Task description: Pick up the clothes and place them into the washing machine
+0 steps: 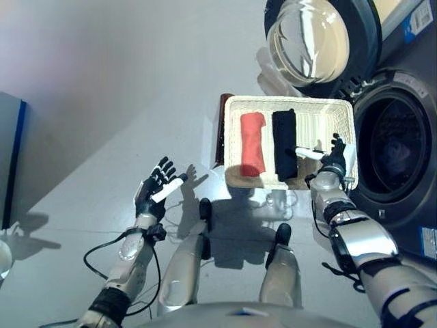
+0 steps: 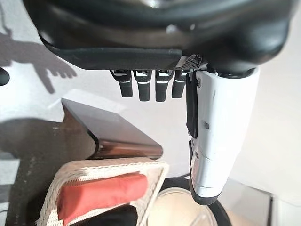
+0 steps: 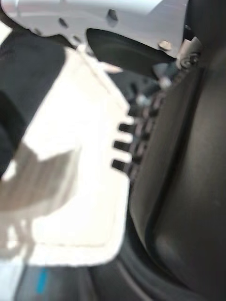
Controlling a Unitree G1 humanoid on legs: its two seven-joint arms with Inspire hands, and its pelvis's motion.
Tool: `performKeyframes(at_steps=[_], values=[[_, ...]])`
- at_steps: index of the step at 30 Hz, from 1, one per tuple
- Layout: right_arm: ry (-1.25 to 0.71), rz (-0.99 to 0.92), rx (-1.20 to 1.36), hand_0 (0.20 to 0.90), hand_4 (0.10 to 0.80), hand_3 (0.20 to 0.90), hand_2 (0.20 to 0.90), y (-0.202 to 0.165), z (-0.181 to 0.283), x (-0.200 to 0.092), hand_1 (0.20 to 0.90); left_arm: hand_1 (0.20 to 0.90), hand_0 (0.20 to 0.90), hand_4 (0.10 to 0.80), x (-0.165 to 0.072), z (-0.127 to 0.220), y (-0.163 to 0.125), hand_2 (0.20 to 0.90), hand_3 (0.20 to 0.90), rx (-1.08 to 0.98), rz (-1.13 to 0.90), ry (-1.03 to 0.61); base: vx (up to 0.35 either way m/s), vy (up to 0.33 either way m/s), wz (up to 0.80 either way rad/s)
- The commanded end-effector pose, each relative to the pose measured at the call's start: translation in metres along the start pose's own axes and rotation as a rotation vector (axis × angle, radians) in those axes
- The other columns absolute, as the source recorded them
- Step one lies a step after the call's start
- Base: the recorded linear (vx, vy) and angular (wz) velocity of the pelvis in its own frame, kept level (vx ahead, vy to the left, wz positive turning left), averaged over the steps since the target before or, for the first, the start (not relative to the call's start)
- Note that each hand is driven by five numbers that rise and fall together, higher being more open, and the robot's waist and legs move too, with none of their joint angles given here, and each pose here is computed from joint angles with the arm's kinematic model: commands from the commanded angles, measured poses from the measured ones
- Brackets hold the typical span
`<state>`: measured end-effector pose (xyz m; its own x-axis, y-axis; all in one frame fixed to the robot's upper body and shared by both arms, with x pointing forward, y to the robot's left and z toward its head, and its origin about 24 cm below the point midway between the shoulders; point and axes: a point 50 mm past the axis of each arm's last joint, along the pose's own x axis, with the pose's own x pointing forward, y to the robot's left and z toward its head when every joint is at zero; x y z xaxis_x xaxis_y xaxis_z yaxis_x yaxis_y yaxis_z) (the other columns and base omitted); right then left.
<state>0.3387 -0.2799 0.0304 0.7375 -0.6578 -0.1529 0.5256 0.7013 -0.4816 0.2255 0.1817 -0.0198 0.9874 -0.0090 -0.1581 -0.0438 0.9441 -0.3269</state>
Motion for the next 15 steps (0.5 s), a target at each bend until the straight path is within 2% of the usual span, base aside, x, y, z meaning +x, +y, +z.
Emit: performKeyframes(at_steps=[1,15], values=[[-0.103,-0.084,0.023,0.900,0.800,0.900,0.900,-0.026,0.029,0.015,0.900,0.900,0.900,0.800,-0.004,0.028,-0.001,0.900,0.900,-0.001,-0.046,-0.144,-0.034,0.030,-0.02],[-0.172,-0.186,0.026,0.900,0.800,0.900,0.900,-0.058,0.080,0.031,0.900,0.900,0.900,0.800,-0.014,0.034,0.000,0.900,0.900,0.004,-0.064,-0.142,-0.036,0.023,-0.03]])
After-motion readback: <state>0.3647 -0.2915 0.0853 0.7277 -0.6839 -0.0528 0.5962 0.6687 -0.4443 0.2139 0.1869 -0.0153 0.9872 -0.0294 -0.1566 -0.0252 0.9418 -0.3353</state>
